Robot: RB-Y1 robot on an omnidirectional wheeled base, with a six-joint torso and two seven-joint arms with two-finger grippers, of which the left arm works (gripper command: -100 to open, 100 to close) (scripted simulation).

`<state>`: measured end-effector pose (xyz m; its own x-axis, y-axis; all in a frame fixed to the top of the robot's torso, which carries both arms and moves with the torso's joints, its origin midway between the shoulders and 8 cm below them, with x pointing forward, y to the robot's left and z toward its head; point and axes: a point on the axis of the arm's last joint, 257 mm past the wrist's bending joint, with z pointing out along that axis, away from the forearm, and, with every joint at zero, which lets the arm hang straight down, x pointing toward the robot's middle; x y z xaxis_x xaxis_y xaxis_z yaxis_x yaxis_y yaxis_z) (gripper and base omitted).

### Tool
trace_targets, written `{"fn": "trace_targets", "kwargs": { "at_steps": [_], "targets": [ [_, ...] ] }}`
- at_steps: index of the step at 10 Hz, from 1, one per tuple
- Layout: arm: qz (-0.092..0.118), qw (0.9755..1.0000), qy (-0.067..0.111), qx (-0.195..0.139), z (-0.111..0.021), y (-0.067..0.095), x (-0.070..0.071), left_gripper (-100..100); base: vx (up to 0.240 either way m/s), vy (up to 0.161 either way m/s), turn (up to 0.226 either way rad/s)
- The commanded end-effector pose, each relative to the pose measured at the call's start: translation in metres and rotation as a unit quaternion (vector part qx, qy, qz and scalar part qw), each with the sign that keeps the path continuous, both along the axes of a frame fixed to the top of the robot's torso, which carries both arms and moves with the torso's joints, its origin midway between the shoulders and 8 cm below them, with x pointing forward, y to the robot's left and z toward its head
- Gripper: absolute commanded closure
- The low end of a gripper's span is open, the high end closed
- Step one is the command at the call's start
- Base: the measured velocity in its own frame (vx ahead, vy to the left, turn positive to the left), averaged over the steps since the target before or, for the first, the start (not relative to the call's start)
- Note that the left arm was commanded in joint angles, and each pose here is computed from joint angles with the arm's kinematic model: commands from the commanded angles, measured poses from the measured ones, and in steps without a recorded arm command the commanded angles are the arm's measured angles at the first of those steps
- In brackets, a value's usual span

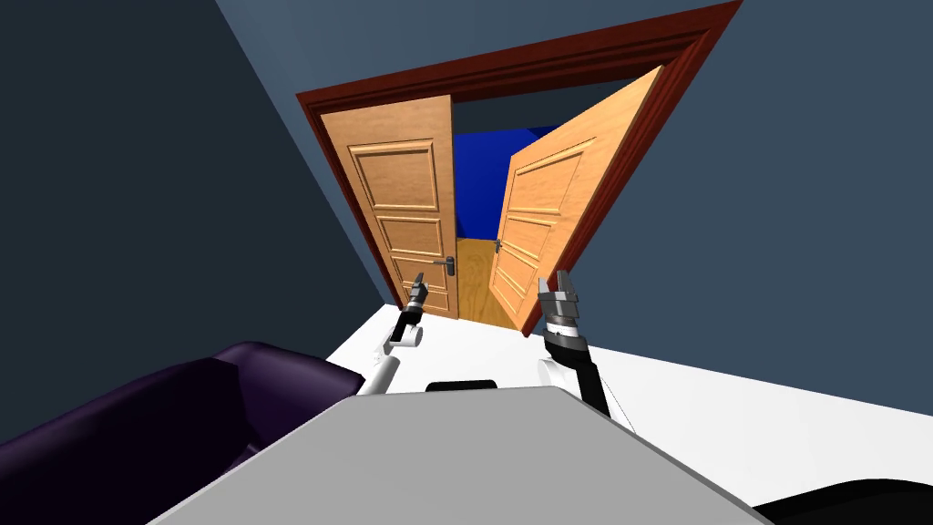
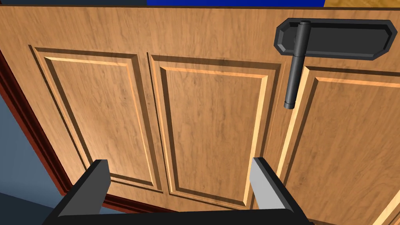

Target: Push the door open

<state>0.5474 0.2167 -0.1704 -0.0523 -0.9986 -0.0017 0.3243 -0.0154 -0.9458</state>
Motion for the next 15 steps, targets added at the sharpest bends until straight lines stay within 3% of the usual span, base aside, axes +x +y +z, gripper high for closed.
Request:
{"fn": "trace_targets", "kwargs": {
  "at_steps": [1, 9, 15],
  "targets": [
    [-0.004, 0.9999, 0.011, -0.002, -0.009, -0.006, 0.008, -100, 0.049, 0.048, -0.021],
    [-0.021, 0.9980, 0.059, -0.006, -0.048, -0.025, 0.033, -100, 0.062, 0.045, -0.029],
    [-0.035, 0.9943, 0.100, -0.007, -0.080, -0.043, 0.050, -100, 0.071, 0.046, -0.028]
  ]
}}
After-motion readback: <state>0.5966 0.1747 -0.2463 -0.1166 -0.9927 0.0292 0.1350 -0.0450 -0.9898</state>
